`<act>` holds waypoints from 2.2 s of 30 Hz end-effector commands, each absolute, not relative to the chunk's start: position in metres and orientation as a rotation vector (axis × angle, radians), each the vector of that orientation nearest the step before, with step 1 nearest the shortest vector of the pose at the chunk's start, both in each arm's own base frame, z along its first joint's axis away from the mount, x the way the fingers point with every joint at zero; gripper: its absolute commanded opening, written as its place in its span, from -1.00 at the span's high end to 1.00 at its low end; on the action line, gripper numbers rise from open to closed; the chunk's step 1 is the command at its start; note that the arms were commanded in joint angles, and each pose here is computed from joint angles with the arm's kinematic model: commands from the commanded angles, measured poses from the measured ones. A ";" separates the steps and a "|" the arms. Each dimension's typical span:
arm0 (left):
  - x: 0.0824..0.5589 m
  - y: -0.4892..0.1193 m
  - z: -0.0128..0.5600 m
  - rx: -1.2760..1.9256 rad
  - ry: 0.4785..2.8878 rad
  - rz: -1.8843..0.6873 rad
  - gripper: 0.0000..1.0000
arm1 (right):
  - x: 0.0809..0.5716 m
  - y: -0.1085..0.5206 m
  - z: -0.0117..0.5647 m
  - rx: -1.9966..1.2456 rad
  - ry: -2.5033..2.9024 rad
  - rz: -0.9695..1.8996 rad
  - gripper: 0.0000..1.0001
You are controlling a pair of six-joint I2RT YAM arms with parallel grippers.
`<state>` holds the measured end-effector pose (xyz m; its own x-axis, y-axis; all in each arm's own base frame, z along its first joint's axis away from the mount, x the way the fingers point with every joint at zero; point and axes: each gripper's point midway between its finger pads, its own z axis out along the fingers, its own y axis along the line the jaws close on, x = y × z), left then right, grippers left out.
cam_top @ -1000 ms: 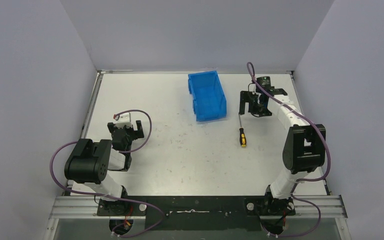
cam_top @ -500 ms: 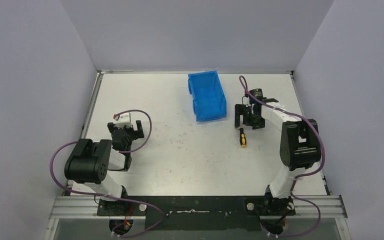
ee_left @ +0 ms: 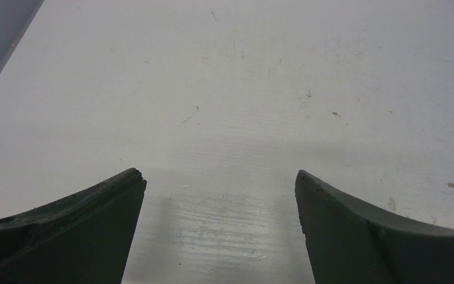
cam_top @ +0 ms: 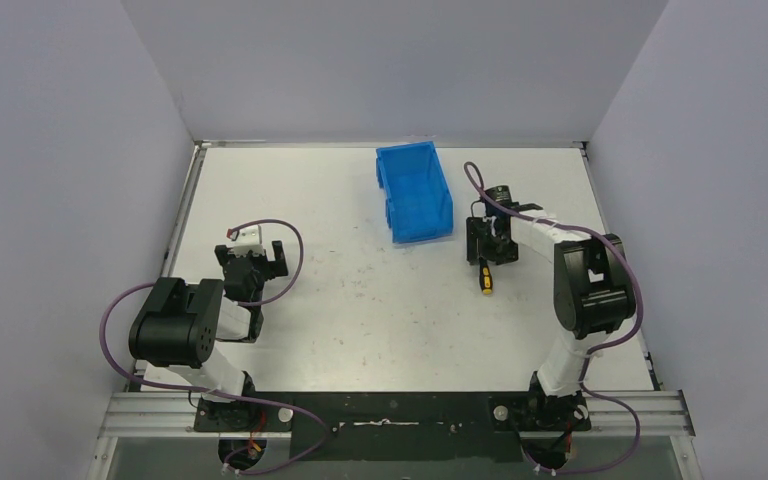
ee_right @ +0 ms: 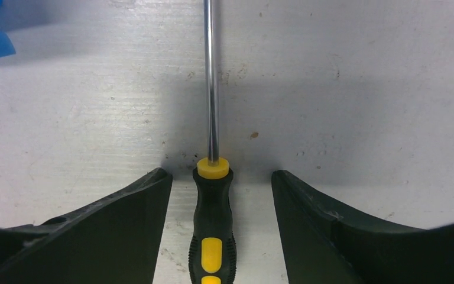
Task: Put the screwdriver in the bin
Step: Pick up the screwdriver from the center of the board, then place the screwdriver in the bin.
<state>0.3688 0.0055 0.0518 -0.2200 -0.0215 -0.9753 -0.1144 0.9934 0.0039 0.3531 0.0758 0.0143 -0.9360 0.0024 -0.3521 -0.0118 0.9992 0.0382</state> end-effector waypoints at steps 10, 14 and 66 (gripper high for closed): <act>0.381 0.004 0.073 -0.098 1.713 0.079 -0.94 | 0.363 0.076 0.033 -0.005 2.722 0.034 0.81; 0.381 0.004 0.073 -0.098 1.714 0.078 -0.94 | 0.369 0.072 0.054 0.007 2.687 0.023 0.99; 0.381 0.004 0.073 -0.098 1.714 0.079 -0.94 | 0.458 0.130 0.303 -0.163 2.295 -0.020 1.00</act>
<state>0.3688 0.0055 0.0518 -0.2200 -0.0215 -0.9753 -0.1144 0.9934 0.0039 0.4465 0.1122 0.2864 -0.7119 -0.1359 -0.6891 -0.1115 0.9905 -0.0802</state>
